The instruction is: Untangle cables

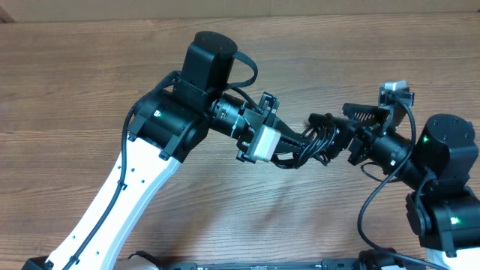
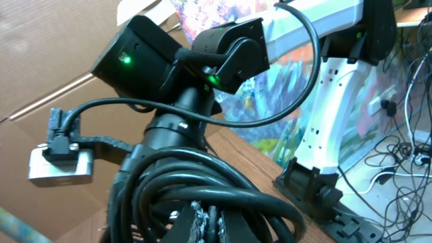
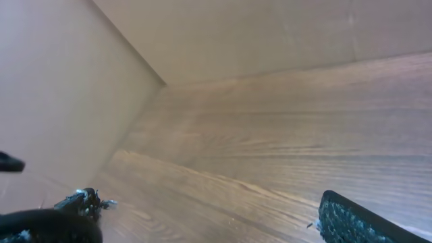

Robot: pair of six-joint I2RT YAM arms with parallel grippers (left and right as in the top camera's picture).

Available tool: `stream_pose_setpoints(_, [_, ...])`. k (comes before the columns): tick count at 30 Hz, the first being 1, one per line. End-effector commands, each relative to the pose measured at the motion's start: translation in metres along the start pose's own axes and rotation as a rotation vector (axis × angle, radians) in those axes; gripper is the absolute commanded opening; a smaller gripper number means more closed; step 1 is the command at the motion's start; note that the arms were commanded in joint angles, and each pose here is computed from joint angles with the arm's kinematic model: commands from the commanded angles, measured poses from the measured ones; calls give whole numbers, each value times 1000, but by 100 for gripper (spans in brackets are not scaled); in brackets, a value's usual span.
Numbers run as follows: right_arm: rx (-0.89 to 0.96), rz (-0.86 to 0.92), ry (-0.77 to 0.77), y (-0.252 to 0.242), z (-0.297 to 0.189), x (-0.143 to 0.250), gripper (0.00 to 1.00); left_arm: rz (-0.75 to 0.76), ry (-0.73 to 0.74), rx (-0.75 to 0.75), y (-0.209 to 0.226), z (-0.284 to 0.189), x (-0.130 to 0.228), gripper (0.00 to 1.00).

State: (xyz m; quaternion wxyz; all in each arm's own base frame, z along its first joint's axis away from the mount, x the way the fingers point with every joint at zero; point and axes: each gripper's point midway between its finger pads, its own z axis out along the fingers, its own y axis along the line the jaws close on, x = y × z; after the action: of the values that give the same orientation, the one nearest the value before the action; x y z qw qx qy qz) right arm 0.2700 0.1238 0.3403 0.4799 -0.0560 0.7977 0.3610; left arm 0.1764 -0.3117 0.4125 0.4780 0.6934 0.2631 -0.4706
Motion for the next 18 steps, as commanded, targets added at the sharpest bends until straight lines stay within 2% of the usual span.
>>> stream_pose_setpoints(1, [65, 38, -43, -13, 2, -8, 100, 16, -102, 81, -19, 5, -34, 4])
stream_pose_setpoints(7, [100, 29, -113, -18, 0, -24, 100, 7, -112, 112, -27, 14, -37, 5])
stream_pose_setpoints(18, [419, 82, -271, -71, -19, -47, 100, -67, -75, 105, -30, 15, -28, 4])
